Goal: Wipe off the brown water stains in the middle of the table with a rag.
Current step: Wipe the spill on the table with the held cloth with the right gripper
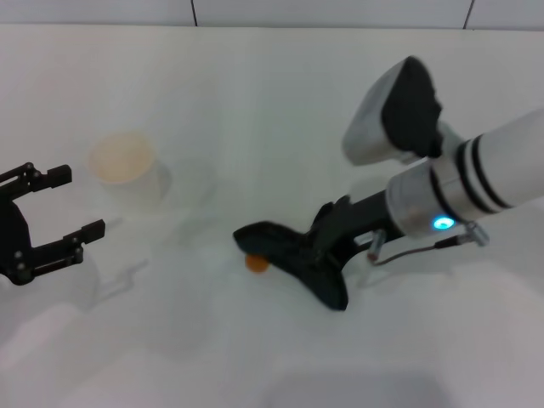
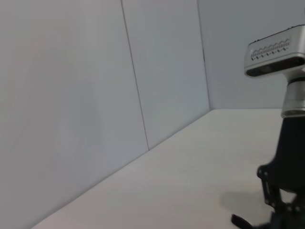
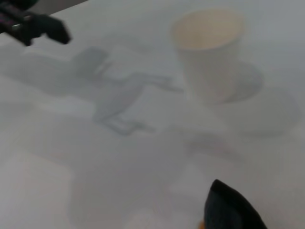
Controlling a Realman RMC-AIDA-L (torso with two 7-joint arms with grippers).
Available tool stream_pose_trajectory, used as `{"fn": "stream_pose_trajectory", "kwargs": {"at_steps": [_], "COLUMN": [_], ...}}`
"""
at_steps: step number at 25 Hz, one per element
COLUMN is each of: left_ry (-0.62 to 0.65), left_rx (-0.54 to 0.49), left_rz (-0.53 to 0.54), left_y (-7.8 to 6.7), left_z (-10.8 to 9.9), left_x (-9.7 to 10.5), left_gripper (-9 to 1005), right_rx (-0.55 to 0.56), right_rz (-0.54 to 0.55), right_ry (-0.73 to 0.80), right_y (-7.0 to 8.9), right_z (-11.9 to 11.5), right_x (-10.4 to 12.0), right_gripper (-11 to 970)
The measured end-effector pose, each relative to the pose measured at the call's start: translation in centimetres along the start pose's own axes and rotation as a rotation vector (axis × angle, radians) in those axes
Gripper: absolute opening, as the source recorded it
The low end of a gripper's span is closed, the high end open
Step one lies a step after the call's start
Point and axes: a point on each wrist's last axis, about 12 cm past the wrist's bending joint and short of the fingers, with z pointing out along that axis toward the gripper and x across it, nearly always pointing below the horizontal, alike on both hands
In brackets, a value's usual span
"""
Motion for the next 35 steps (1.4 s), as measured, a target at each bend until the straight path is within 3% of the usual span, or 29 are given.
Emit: {"fn": "stream_pose_trajectory", "kwargs": {"at_steps": [9, 13, 21, 35], "left_ry": [-0.001, -0.003, -0.003, 0.002], "left_rx": [0.001, 0.002, 0.001, -0.006], "left_rz": [0.009, 0.01, 0.013, 0.011], "left_y": [0.0, -0.1, -0.1, -0.1], "left_z": [0.1, 0.1, 0.1, 0.1], "left_x": [0.0, 0.0, 0.1, 0.2], "left_gripper": [766, 766, 767, 767], "right_rx": [-0.091, -0.093, -0.021, 0.095], "right_rz": [-0.039, -0.053, -0.044, 0.02], "right_ry": [0.035, 0.033, -0.014, -0.052], "right_y": [3.2, 3.4, 1.8, -1.3], "right_z": [2.0, 2.1, 2.3, 2.1], "right_x": [-1.1, -1.6, -3.0, -2.7], "right_gripper": [94, 94, 95, 94]}}
